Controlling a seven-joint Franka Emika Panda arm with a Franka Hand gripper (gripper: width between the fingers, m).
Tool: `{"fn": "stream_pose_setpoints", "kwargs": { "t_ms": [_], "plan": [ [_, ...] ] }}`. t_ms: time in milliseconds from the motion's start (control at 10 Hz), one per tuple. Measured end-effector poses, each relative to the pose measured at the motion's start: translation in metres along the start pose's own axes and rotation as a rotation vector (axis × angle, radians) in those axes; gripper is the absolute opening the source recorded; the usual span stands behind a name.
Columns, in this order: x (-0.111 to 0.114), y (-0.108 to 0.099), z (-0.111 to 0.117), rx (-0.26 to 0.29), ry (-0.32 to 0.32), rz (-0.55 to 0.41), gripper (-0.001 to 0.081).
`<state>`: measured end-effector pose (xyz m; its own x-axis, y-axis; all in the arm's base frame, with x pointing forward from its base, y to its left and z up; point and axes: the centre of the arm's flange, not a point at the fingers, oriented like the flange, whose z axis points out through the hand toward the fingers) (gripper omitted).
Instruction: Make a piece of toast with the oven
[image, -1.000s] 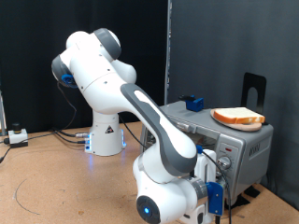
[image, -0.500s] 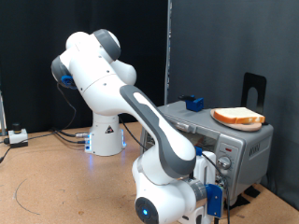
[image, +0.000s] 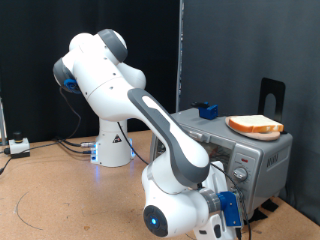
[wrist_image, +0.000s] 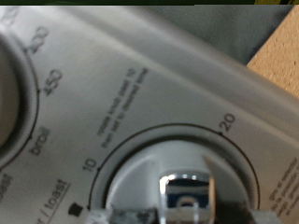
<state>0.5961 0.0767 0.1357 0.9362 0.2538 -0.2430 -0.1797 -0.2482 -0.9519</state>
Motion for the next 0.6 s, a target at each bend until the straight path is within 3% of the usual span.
{"fn": "stream_pose_setpoints", "kwargs": {
  "t_ms": [300, 600],
  "plan": [
    [-0.0014, -0.0013, -0.0003, -0.011, 0.011, -0.133, 0.0098],
    [-0.0015, -0.0014, -0.0004, -0.011, 0.011, -0.129, 0.0098]
  ]
}}
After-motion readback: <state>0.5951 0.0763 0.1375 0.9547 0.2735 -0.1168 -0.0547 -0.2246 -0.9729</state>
